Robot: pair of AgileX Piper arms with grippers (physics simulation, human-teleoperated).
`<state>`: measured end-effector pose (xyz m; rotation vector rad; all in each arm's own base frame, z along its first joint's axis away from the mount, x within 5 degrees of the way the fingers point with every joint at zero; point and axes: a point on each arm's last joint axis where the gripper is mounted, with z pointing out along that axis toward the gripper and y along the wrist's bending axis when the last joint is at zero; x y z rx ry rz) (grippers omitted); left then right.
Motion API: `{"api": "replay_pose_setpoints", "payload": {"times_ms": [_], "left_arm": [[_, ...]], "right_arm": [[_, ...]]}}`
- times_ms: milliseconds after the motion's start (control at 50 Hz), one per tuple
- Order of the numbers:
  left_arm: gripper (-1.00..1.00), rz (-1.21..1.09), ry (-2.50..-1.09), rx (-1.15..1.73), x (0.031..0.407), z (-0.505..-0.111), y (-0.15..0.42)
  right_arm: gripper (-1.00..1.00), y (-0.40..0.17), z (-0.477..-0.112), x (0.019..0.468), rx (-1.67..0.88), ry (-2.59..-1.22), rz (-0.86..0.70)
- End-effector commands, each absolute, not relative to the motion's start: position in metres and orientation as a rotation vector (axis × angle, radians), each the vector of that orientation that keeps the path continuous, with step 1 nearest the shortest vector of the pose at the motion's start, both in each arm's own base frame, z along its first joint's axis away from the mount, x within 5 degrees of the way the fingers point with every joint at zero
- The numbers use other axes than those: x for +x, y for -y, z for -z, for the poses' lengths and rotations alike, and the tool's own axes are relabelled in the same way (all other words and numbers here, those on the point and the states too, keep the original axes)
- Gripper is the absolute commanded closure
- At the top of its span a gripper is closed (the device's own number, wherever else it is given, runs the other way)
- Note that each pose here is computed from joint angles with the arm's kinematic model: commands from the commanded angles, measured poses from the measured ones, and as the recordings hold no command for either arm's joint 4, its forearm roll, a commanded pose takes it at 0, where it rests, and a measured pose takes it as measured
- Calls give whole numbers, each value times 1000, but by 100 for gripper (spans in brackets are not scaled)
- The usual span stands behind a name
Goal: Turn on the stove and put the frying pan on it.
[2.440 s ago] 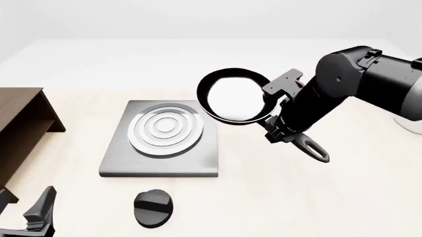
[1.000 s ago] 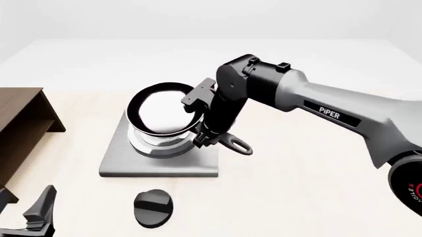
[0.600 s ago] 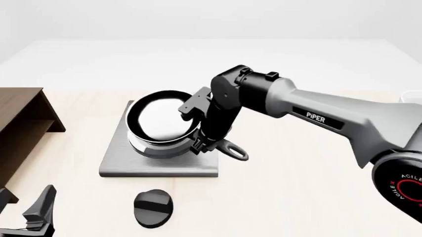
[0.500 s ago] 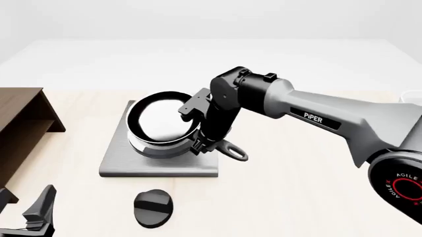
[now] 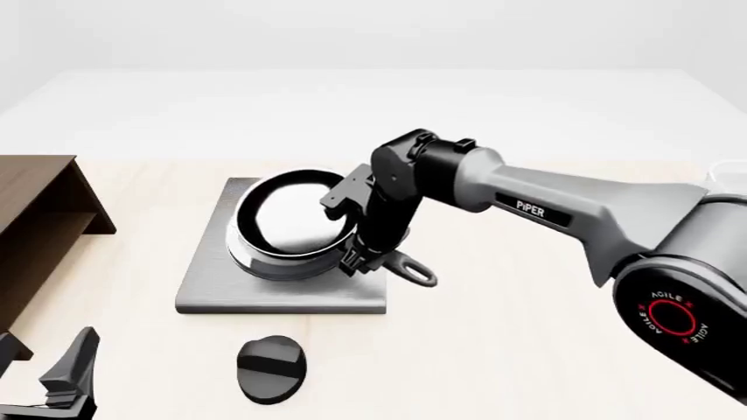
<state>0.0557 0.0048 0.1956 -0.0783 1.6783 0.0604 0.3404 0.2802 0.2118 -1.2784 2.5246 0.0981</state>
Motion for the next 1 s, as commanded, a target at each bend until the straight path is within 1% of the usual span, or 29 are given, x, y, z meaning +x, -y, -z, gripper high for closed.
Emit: {"api": "replay_pose_setpoints", "payload": {"times_ms": [20, 420, 660, 800, 820, 1000], "left_arm": [[-100, -59, -1678, -79, 56, -196, -5], [-100, -58, -1675, -82, 56, -196, -5], [-100, -54, -1674, -84, 56, -196, -5], [-100, -55, -1674, -85, 56, -196, -5], [-100, -55, -1674, -85, 56, -196, -5], [-100, -55, -1674, -85, 56, -196, -5]], "right_arm": [[100, -283, -214, 346, -1241, -2515, -110], [100, -292, -202, 342, -1240, -2528, -118], [100, -292, -192, 349, -1235, -2539, -112], [100, -295, -195, 349, -1232, -2532, -117], [-100, -294, -195, 351, -1231, -2532, -115], [-100, -298, -212, 341, -1226, -2510, -132]]}}
